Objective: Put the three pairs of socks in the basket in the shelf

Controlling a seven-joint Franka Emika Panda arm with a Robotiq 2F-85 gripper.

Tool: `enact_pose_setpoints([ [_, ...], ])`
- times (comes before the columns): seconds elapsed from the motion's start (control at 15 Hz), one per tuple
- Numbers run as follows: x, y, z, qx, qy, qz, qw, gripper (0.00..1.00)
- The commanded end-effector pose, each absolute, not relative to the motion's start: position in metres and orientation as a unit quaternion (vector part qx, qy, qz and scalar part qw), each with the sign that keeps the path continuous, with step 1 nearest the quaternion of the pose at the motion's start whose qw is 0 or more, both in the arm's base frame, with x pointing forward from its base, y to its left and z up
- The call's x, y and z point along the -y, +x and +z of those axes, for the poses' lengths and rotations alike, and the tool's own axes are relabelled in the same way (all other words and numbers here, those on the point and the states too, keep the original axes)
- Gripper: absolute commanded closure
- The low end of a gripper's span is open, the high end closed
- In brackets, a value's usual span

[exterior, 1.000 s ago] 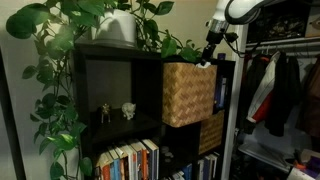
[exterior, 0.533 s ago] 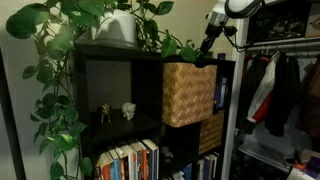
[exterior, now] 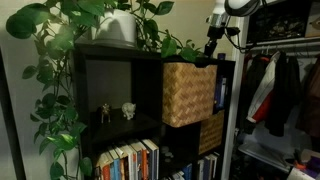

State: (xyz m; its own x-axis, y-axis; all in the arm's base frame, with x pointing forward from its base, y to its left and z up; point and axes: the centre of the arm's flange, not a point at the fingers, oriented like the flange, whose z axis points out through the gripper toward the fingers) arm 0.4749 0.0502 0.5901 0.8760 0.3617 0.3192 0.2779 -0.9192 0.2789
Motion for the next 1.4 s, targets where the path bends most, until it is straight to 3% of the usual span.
enact_pose_setpoints([
  [0.0, -0.058, 0.457, 0.602, -0.132, 0.97, 0.176, 0.103, 0.96],
  [0.2, -0.066, 0.445, 0.608, -0.106, 0.974, 0.189, 0.074, 1.0],
  [0.53, -0.083, 0.426, 0.603, -0.04, 0.98, 0.19, 0.038, 0.95],
  [1.33, -0.103, 0.406, 0.529, 0.02, 0.985, 0.167, 0.04, 0.96],
])
